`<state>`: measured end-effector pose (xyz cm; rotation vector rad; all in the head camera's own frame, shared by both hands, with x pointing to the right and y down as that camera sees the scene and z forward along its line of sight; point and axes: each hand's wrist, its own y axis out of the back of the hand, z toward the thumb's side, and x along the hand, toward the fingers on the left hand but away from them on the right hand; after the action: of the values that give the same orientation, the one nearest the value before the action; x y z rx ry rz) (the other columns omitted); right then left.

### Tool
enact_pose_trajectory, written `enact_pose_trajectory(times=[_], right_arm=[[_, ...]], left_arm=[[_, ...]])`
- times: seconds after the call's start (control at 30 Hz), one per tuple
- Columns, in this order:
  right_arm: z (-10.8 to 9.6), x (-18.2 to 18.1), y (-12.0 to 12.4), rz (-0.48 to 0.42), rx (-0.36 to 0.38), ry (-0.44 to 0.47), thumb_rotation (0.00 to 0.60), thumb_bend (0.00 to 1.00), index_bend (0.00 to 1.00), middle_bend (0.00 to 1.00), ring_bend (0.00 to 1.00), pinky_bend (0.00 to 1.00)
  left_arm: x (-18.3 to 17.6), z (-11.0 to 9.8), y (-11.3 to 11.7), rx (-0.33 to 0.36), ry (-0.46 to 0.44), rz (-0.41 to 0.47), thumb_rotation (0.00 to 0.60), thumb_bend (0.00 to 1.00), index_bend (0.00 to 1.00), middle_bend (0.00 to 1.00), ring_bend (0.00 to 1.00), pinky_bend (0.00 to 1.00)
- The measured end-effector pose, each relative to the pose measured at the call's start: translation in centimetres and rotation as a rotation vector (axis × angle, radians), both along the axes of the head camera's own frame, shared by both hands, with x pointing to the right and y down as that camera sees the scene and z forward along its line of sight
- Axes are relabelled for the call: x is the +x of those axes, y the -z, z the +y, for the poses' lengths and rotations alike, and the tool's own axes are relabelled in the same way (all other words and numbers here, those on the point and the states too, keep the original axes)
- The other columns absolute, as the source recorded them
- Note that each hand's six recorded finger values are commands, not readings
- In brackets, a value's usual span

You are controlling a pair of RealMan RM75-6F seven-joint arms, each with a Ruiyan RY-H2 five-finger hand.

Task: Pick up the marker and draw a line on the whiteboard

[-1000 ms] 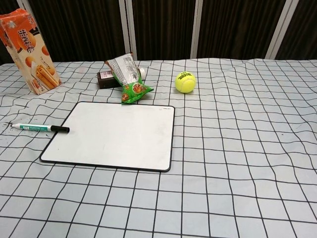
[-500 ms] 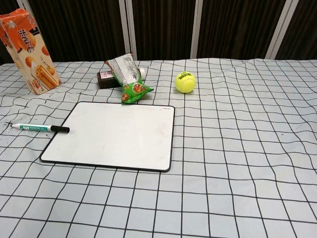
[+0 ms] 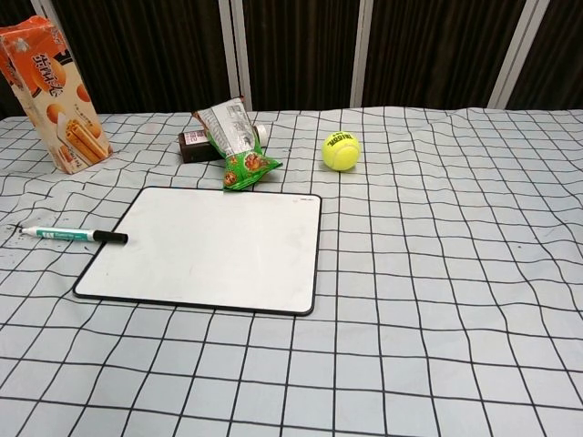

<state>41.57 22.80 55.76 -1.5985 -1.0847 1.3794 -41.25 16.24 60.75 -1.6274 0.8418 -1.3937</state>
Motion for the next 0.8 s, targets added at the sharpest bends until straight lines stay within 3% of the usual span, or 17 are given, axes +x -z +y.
enact_pose_trajectory(times=[0.37, 0.8], right_arm=[[0.0, 0.1, -0.1, -0.010, -0.009, -0.008, 0.600, 0.33, 0.00, 0.00, 0.00, 0.00], [-0.1, 0.2, -0.1, -0.022, -0.017, -0.015, 0.600, 0.33, 0.00, 0.00, 0.00, 0.00]], left_arm=[[3.3, -3.5, -6.4, -0.074, -0.057, -0.128, 0.600, 0.35, 0.41, 0.10, 0.00, 0.07], [6.9, -4.4, -10.5, -0.125, -0.102, -0.178, 0.600, 0.38, 0.42, 0.10, 0.00, 0.07]])
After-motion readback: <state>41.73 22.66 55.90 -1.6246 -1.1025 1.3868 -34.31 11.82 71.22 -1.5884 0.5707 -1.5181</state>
